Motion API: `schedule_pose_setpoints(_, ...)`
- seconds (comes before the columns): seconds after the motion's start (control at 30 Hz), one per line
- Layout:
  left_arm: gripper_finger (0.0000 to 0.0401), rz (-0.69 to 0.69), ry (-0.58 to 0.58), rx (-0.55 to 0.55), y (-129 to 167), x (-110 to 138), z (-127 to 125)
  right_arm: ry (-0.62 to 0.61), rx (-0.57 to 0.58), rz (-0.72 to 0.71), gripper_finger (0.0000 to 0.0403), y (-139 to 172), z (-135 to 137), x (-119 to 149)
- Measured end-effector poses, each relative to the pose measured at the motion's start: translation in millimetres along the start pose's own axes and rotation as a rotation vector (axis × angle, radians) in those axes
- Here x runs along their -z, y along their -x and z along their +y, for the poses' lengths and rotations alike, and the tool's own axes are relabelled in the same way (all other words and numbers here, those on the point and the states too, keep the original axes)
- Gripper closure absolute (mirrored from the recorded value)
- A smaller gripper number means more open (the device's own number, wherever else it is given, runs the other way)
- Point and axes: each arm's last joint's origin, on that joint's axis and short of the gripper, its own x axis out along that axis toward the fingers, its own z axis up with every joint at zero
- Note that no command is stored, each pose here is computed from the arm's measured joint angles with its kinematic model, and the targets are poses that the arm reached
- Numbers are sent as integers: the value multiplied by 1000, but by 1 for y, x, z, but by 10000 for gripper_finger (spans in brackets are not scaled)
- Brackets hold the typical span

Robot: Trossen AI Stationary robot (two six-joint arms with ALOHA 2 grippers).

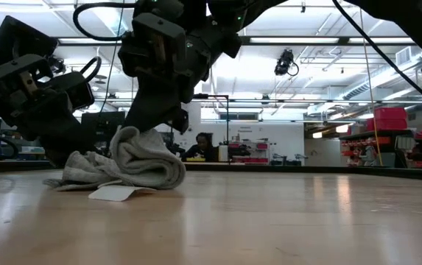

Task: Fold microfiber towels
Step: Fold the gray towel

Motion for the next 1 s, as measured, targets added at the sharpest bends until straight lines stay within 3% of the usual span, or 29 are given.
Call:
schedule_pose_setpoints(0.13, 316, 44, 0, 18, 0, 2, 0, -7, 5, 21, 403, 0, 0, 2)
schedule_pose_setpoints(0.3, 390, 103, 8, 38, 0, 7, 0, 4, 8, 13, 403, -1, 2, 2)
schedule_pose_setpoints(0.43, 396, 87, -7, 136, 1, 6, -11, 13, 5, 4, 403, -2, 4, 1)
schedule_pose_setpoints(0.6, 398, 126, -18, 174, 0, 10, -18, 29, -3, -12, 403, -3, 6, 0)
schedule_pose_setpoints(1.0, 400, 220, -40, 52, -10, 17, -16, 80, -86, -133, 403, 7, 17, -21)
